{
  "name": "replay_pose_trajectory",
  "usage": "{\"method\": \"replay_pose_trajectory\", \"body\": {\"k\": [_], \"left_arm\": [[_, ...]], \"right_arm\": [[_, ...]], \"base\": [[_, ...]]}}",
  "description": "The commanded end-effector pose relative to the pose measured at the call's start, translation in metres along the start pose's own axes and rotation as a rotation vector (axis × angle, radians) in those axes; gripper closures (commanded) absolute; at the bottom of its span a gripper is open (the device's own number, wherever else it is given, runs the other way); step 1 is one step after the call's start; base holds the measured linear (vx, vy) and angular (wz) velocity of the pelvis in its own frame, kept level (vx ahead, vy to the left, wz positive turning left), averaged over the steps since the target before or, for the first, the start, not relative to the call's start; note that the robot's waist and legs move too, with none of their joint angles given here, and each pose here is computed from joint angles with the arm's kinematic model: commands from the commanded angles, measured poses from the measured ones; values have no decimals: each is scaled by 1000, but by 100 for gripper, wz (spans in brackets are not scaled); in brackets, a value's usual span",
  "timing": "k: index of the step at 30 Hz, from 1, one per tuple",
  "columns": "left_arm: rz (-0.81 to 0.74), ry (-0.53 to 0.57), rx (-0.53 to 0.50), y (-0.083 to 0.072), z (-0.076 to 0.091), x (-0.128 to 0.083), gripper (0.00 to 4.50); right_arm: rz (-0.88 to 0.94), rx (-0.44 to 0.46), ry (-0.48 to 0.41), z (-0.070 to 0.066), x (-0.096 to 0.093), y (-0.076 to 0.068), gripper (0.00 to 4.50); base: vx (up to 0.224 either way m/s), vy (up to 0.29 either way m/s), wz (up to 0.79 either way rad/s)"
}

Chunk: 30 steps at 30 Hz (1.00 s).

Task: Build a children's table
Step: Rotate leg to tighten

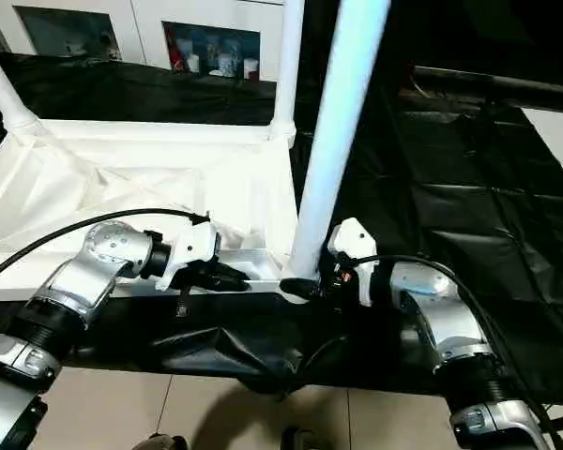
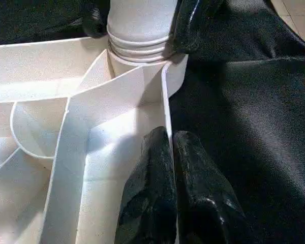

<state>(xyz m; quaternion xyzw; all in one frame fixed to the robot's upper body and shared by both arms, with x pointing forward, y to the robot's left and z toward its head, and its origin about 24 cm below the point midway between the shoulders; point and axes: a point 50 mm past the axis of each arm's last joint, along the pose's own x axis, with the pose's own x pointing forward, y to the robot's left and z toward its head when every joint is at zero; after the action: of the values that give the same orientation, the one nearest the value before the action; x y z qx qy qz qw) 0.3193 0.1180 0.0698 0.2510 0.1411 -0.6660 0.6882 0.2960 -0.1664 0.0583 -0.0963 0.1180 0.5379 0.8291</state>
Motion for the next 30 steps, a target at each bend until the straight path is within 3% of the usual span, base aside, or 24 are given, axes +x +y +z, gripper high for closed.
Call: {"method": "replay_pose_trajectory", "body": {"k": [1,2,12,18,20,23,26,30], "left_arm": [[-88,38,-32,-13,-13,10,450],[-87,40,-33,-13,-13,9,450],[-75,45,-51,-14,-15,10,450],[194,86,-144,6,-18,28,450],[314,105,-186,14,-14,40,450],[368,112,-204,19,-8,50,450],[380,116,-196,20,-4,57,450],[336,101,-162,18,1,62,450]], "right_arm": [[-6,12,12,-2,-4,-3,152],[-5,12,14,-2,-5,-2,175],[-65,51,-8,-6,0,-3,192],[-515,207,-88,-19,24,-15,193],[-734,301,-93,-24,33,-17,193],[-870,350,-102,-24,42,-17,193],[-909,356,-115,-19,49,-16,193],[-817,316,-148,-10,61,-11,193]], "base": [[0,0,0],[0,0,0],[0,0,0],[0,0,0],[0,0,0],[0,0,0],[0,0,0],[0,0,0]]}}
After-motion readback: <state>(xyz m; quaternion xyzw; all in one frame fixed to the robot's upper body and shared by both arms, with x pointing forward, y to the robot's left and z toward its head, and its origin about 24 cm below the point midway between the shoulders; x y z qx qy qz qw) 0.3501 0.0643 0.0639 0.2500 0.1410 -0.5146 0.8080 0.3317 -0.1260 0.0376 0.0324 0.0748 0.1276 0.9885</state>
